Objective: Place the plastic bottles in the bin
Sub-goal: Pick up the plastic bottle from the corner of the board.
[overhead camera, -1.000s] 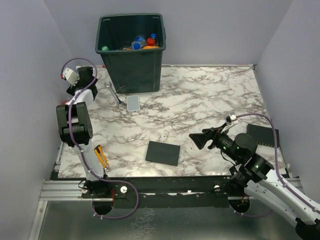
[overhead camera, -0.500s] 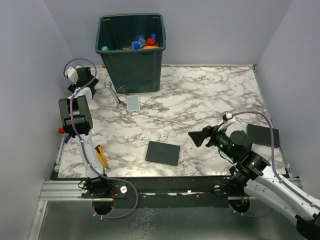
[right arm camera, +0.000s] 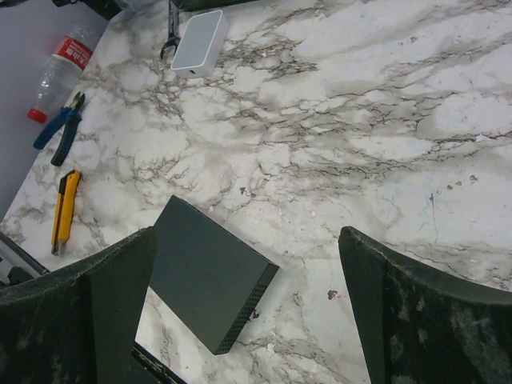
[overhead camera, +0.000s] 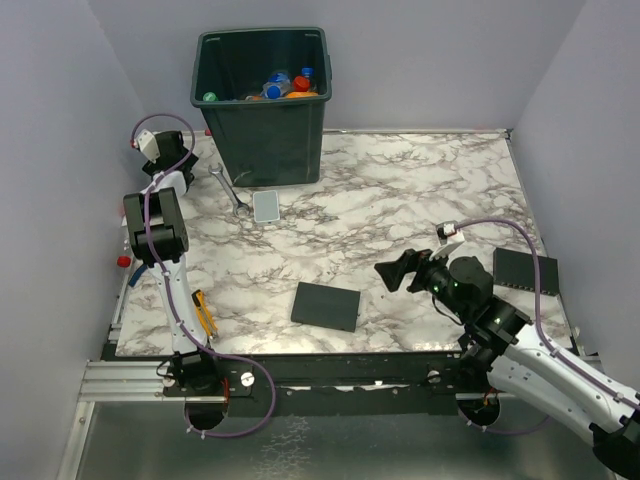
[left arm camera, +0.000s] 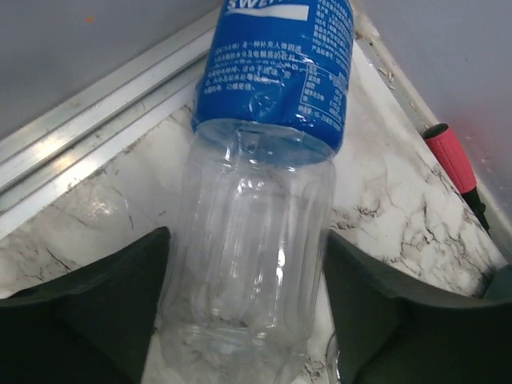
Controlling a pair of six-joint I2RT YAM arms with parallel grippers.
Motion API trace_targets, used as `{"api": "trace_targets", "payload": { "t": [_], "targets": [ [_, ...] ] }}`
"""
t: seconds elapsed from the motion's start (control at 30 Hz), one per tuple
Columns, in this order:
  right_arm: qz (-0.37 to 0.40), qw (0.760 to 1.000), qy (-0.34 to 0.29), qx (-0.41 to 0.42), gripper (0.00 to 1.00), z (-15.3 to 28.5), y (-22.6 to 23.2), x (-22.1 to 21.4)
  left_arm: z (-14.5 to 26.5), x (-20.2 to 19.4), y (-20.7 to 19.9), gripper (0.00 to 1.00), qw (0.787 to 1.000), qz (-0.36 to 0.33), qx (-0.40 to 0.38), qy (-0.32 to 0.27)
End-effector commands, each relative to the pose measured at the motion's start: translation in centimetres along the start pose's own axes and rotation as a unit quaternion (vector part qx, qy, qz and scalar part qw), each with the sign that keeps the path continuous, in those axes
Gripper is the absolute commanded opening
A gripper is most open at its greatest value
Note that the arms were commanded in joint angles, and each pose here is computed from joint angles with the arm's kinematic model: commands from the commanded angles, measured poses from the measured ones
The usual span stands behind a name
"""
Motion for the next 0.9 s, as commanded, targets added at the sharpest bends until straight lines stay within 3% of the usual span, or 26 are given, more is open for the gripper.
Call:
{"api": "trace_targets", "payload": {
  "t": [0.0, 0.1, 0.23, 0.4, 0.57, 0.87],
  "targets": [
    [-0.006, 1.000, -0.019, -0.002, 0.99, -0.3, 0.4, 1.0, -0.3, -0.9, 0.0, 0.66, 1.000, 0.009, -0.010, 0.016],
    [-0.008, 1.000, -0.022, 0.004, 0.99, -0.1, 0.5, 1.1, 0.7, -0.4, 0.1, 0.48, 1.000, 0.018, -0.011, 0.006],
    [-0.011, 0.999, -0.032, 0.015, 0.99, 0.5, 0.9, 1.6, 3.3, 0.8, 0.6, 0.34, 0.999, 0.037, -0.006, -0.013],
    [-0.013, 0.998, -0.045, 0.042, 0.99, 1.6, 1.6, 2.4, 9.2, 4.8, 1.2, 0.30, 0.996, 0.058, 0.001, -0.068],
    [-0.012, 0.996, -0.050, 0.076, 0.98, 2.7, 2.4, 2.9, 17.9, 9.6, 1.4, 0.28, 0.987, 0.083, -0.020, -0.135],
    [-0.011, 0.991, -0.054, 0.119, 0.98, 4.0, 3.7, 3.9, 34.4, 14.0, -2.3, 0.22, 0.952, 0.136, -0.192, -0.198]
  ]
}}
Point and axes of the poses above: each gripper's point midway between its finger pads, its own z axis back along the fingers, its own y axis along the line the jaws close on, x = y × z, the point moved 6 cm from there along z, back along the fingers, and after that the axes turned 2 degrees about -z, right-handed, at the moved point
